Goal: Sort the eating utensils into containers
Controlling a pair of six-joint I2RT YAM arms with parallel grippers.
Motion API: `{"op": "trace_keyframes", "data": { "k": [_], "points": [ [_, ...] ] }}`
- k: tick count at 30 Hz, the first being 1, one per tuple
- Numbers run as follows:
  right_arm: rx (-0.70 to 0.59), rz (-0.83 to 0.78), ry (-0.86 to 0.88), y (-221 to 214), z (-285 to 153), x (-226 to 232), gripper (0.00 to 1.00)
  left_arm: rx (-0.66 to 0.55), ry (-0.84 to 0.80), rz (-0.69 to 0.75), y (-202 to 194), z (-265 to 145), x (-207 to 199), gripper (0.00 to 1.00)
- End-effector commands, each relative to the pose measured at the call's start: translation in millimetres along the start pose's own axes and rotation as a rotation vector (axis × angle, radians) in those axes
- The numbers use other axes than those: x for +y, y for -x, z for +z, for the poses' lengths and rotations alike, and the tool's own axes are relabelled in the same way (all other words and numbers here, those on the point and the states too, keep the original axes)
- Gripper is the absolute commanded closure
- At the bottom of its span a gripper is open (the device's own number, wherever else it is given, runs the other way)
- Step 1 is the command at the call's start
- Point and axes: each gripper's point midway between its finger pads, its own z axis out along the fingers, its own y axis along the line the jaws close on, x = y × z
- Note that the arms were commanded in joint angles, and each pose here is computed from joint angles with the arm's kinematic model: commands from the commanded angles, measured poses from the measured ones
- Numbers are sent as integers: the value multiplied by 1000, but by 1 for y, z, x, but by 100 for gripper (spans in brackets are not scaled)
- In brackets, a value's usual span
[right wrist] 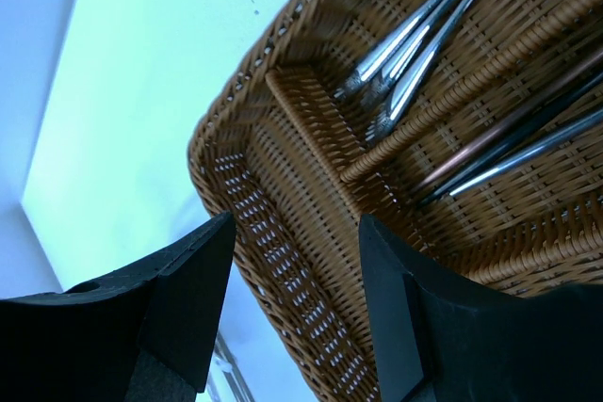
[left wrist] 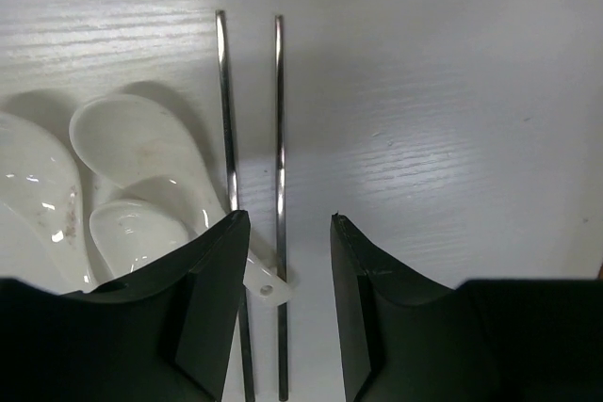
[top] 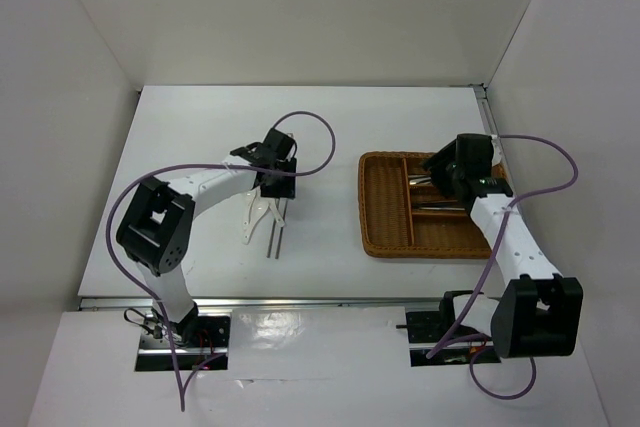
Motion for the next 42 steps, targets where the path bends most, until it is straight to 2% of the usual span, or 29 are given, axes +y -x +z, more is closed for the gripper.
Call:
{"op": "trace_keyframes", "data": {
  "k": [1,15,23,42],
  "points": [
    [-3,-36,61,6,2,15,37,4,-14,27,-5,6,-6,47],
    [22,-46,59,-3,10,9,37,28,58,12,-14,5,5,48],
    [28,-46,51,-7,10,4,36,20,126,-62,-28,-8,22,49],
    [21,-46,48,-9,2,-3,36,93,177,-97,-48,11,33,57]
  ]
}}
